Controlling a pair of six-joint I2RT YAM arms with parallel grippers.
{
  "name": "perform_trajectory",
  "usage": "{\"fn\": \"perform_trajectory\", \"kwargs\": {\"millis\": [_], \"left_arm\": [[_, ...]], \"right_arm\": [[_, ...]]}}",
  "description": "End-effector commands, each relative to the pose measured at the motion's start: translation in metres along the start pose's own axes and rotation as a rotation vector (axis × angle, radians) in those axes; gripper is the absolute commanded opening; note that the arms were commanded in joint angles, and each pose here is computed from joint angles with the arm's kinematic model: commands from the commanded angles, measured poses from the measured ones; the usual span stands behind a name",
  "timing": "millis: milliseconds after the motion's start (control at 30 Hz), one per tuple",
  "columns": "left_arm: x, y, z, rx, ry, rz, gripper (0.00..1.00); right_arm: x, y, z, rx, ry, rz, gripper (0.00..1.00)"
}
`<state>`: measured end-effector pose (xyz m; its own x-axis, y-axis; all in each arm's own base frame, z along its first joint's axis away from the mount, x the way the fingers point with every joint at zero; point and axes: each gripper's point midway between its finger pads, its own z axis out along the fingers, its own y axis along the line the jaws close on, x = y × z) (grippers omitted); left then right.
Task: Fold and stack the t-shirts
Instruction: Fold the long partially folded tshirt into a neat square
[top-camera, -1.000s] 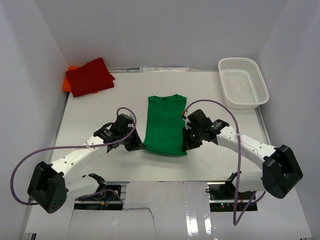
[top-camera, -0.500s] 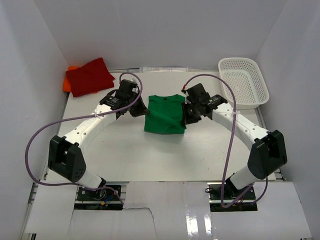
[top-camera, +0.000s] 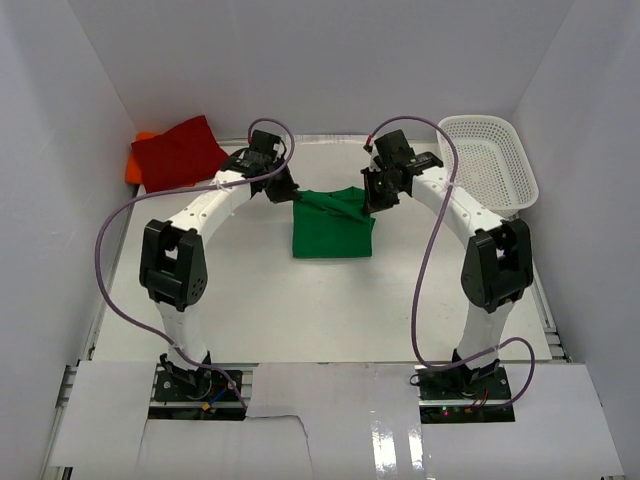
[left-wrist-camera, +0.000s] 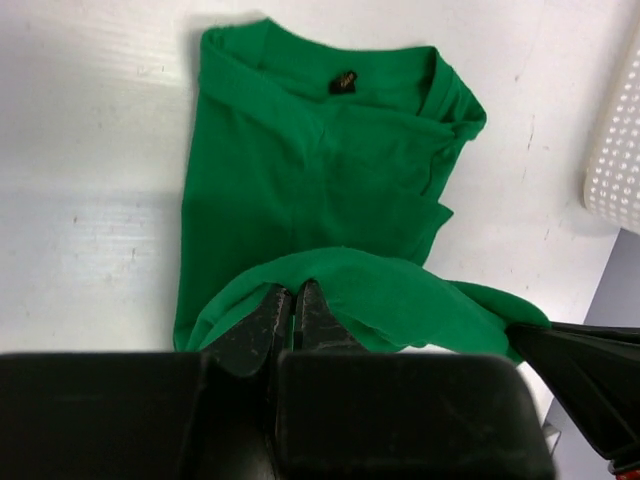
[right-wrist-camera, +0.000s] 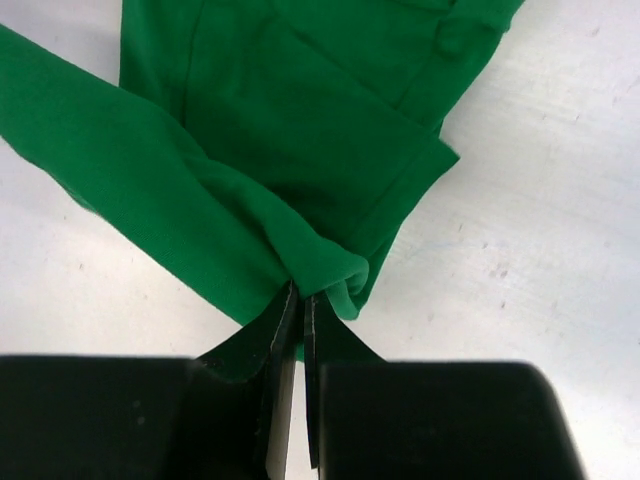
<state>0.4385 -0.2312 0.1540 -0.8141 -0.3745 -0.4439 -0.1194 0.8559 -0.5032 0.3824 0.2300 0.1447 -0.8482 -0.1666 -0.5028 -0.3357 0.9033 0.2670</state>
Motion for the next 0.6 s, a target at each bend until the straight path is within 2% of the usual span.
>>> {"fn": "perform_trajectory", "kwargs": {"millis": [0, 33, 100, 133, 167, 200, 233, 267, 400, 467, 500, 567], "left_arm": [[-0.026, -0.018, 0.001, 0.046, -0.051, 0.025, 0.0], [-0.031, -0.021, 0.011, 0.047, -0.05, 0.026, 0.01], [-0.038, -0.022, 0.022, 0.043, -0.061, 0.031, 0.12], [-0.044, -0.021, 0.027, 0.036, -0.07, 0.03, 0.18], [-0.05, -0.019, 0.039, 0.026, -0.073, 0.026, 0.6], [-0.054, -0.017, 0.044, 0.016, -0.082, 0.018, 0.8], [-0.061, -0.01, 0.049, -0.014, -0.104, 0.005, 0.92], [-0.066, -0.003, 0.056, -0.033, -0.114, -0.01, 0.98], [-0.102, 0.005, 0.04, -0.068, -0.234, -0.04, 0.98], [-0.107, 0.006, 0.02, -0.081, -0.264, -0.007, 0.98], [-0.093, 0.018, 0.022, -0.107, -0.233, 0.0, 0.98], [-0.077, 0.026, 0.02, -0.11, -0.201, 0.002, 0.98]], "right_arm": [[-0.03, -0.008, 0.0, -0.011, -0.037, -0.014, 0.08], [-0.031, -0.018, 0.011, 0.003, -0.022, 0.002, 0.13], [-0.048, -0.026, 0.015, 0.01, -0.051, 0.016, 0.19], [-0.055, -0.031, 0.019, 0.012, -0.062, 0.022, 0.36], [-0.059, -0.044, 0.032, 0.034, -0.058, 0.041, 0.49], [-0.076, -0.048, 0.032, 0.043, -0.102, 0.041, 0.61], [-0.089, -0.052, 0.037, 0.053, -0.14, 0.048, 0.76], [-0.095, -0.066, 0.047, 0.089, -0.153, 0.061, 0.78], [-0.129, -0.074, 0.035, 0.12, -0.27, 0.058, 0.79], [-0.121, -0.074, 0.027, 0.125, -0.281, 0.054, 0.79], [-0.1, -0.078, 0.034, 0.132, -0.243, 0.059, 0.79], [-0.093, -0.075, 0.025, 0.122, -0.256, 0.055, 0.79]]}}
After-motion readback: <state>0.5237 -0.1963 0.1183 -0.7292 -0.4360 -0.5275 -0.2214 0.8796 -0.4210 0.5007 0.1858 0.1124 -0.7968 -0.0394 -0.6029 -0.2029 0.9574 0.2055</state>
